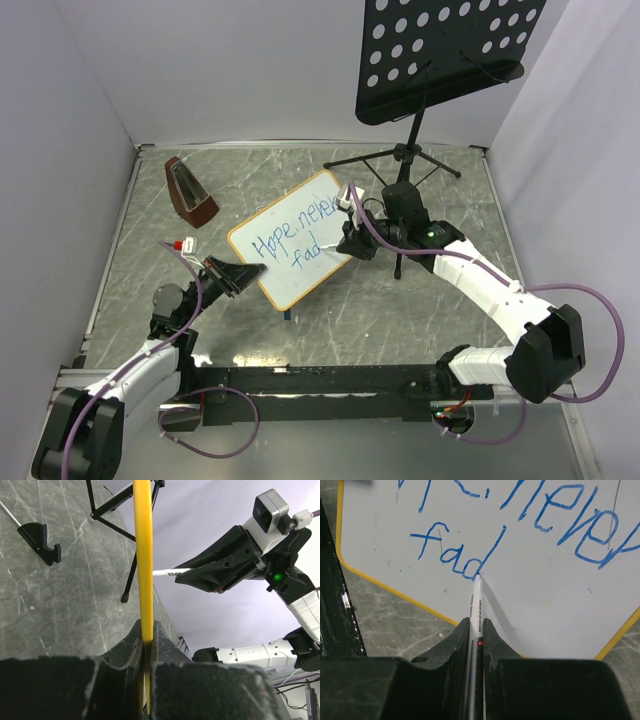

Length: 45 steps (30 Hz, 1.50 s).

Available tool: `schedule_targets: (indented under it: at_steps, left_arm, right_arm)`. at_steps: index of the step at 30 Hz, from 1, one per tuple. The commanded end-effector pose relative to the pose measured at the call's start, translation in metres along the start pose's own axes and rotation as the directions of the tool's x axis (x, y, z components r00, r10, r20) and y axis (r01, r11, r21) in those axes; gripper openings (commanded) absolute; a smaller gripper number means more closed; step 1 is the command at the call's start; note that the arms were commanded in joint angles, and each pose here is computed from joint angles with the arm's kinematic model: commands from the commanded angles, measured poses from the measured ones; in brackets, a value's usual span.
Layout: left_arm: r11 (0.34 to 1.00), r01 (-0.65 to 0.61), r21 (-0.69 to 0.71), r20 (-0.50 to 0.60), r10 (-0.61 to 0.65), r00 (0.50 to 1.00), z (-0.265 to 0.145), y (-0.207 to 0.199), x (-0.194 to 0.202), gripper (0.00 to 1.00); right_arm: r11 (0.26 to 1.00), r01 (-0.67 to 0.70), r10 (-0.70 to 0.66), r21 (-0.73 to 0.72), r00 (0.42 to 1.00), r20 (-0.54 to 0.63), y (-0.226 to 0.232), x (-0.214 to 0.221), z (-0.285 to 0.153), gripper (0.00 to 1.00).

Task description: Write a sentence on the whiteboard

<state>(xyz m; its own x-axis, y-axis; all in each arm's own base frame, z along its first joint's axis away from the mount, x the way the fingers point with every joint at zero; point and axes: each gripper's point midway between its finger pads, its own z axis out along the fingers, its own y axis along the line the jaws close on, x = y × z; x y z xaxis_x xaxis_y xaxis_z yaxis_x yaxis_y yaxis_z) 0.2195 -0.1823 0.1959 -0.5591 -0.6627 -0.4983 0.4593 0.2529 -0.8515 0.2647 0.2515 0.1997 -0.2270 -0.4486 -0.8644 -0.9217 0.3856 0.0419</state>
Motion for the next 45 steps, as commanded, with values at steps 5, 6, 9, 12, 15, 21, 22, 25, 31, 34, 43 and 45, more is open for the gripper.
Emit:
schedule_targets:
  at_steps: [5,6,9,12,15,21,22,25,31,34,43,45]
  left_arm:
    - [0.991,-0.067,0.119,0.052,0.061,0.997,-0.009,-0.023,-0.004,0.01]
    - [0.991,-0.067,0.119,0.052,0.061,0.997,-0.009,-0.023,-0.004,0.01]
    - [0.991,-0.065,0.119,0.055,0.059,0.997,-0.009,-0.023,-0.005,0.01]
    - [0.99,-0.068,0.122,0.057,0.061,0.997,-0.009,-0.025,-0.006,0.01]
    - [0.991,-0.067,0.117,0.055,0.061,0.997,-0.009,-0.024,-0.005,0.01]
    - [0.991,-0.069,0.114,0.054,0.064,0.997,-0.009,-0.023,-0.005,0.01]
    - [0.991,-0.069,0.116,0.053,0.063,0.997,-0.009,-0.023,-0.005,0.01]
    - [0.991,-0.067,0.116,0.051,0.062,0.997,-0.008,-0.023,-0.005,0.01]
    - [0.991,-0.069,0.118,0.047,0.064,0.997,-0.008,-0.023,-0.004,0.01]
    - [0.991,-0.069,0.116,0.044,0.064,0.997,-0.009,-0.023,-0.004,0.01]
    - [0.99,-0.073,0.123,0.041,0.068,0.997,-0.009,-0.024,-0.003,0.01]
    - [0.99,-0.073,0.121,0.042,0.069,0.997,-0.009,-0.024,-0.003,0.01]
  right_arm:
    - [1.0,0.024,-0.024,0.009,0.999,0.034,-0.003,-0.012,-0.004,0.0]
    - [1.0,0.026,-0.026,0.006,0.999,0.031,-0.002,-0.01,-0.004,0.0]
    - [1.0,0.027,-0.027,0.004,0.999,0.021,0.001,-0.004,-0.007,0.0]
    - [1.0,0.025,-0.025,0.008,1.0,0.013,0.003,0.002,-0.009,0.0]
    - [1.0,0.024,-0.025,0.016,1.0,0.01,0.003,0.005,-0.011,0.0]
    - [0.999,0.015,-0.016,0.033,1.0,0.023,-0.003,0.004,-0.018,0.0]
    - [1.0,0.015,-0.016,0.027,0.999,0.031,-0.002,0.001,-0.019,0.0]
    - [1.0,0.029,-0.03,0.003,0.996,0.081,0.004,-0.015,-0.027,0.0]
    - [0.998,0.06,-0.059,-0.005,0.985,0.16,0.009,-0.043,-0.039,0.0]
    - [0.998,0.062,-0.061,0.0,0.985,0.162,0.009,-0.044,-0.038,0.0]
    - [0.998,0.054,-0.055,0.015,0.984,0.166,0.001,-0.043,-0.034,0.0]
    - [0.998,0.053,-0.055,0.018,0.985,0.166,-0.001,-0.042,-0.034,0.0]
